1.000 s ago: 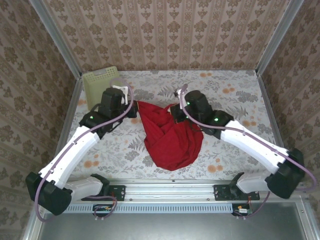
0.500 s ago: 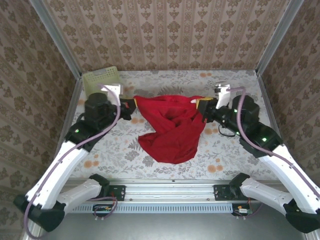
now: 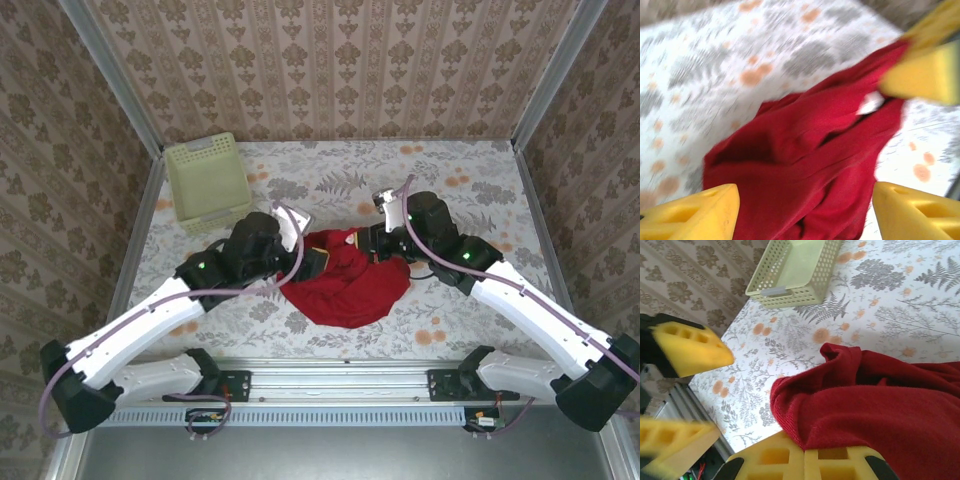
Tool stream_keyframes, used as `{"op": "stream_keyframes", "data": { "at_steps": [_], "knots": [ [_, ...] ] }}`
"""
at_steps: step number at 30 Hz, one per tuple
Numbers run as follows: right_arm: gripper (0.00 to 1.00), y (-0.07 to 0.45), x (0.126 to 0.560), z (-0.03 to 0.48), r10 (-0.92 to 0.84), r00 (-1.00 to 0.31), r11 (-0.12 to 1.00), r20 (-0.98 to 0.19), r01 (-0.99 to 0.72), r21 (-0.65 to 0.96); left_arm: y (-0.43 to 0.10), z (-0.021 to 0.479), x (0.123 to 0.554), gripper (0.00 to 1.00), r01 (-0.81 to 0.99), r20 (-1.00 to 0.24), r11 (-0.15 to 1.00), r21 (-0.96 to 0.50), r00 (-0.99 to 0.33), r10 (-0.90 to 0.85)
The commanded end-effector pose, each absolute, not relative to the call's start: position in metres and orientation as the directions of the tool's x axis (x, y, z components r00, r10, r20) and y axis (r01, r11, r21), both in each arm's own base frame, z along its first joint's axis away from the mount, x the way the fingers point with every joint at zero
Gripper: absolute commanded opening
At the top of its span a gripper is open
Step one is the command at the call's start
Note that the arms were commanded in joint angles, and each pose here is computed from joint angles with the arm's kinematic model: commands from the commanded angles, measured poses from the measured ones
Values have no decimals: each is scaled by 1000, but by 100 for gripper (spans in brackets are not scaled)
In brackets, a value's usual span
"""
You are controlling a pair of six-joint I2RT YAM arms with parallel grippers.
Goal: Fold the inside-out t-shirt
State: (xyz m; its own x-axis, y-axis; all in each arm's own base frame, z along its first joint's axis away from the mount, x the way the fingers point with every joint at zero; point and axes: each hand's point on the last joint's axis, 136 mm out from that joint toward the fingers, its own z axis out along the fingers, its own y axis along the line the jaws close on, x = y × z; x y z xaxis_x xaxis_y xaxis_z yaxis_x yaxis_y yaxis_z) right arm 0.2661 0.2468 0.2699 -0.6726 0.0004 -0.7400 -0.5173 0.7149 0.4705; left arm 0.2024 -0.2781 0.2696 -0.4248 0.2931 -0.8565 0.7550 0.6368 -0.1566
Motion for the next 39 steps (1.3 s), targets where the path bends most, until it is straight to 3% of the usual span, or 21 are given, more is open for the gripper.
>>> {"op": "stream_keyframes", "data": {
  "at_steps": [1,6,11,16,23,27,29,30,32,35,39],
  "knots": [
    [0,256,259,300,34,-639,650,-768,-570,503,-303,273,191,74,852,-900,517,-78,-283,330],
    [0,260,253,311,48,-635,618,-771,-587,522,-322,257,187,75,881,-891,470,-59,-259,373],
    [0,264,250,316,57,-640,593,-766,-596,542,-328,241,202,75,854,-881,519,-32,-270,389],
    [0,264,250,315,64,-646,589,-761,-591,551,-330,231,215,64,825,-868,565,-8,-286,405],
    [0,249,269,309,103,-647,673,-755,-514,532,-333,229,212,18,833,-863,552,-25,-296,409],
    [0,239,299,294,127,-658,735,-742,-440,516,-336,244,203,1,846,-874,530,-56,-298,383],
    [0,234,317,288,140,-662,770,-736,-395,501,-336,251,203,0,842,-875,535,-73,-311,371],
    [3,233,322,288,139,-660,782,-739,-385,491,-336,254,204,0,834,-876,546,-76,-318,364],
    [26,230,328,289,126,-643,808,-755,-375,455,-333,263,209,0,811,-881,578,-87,-334,336],
    [50,217,322,286,127,-611,842,-781,-349,411,-325,276,219,0,768,-886,629,-119,-368,283],
    [56,202,293,278,138,-558,850,-819,-358,387,-314,294,237,0,712,-884,677,-185,-421,201]
  ]
}}
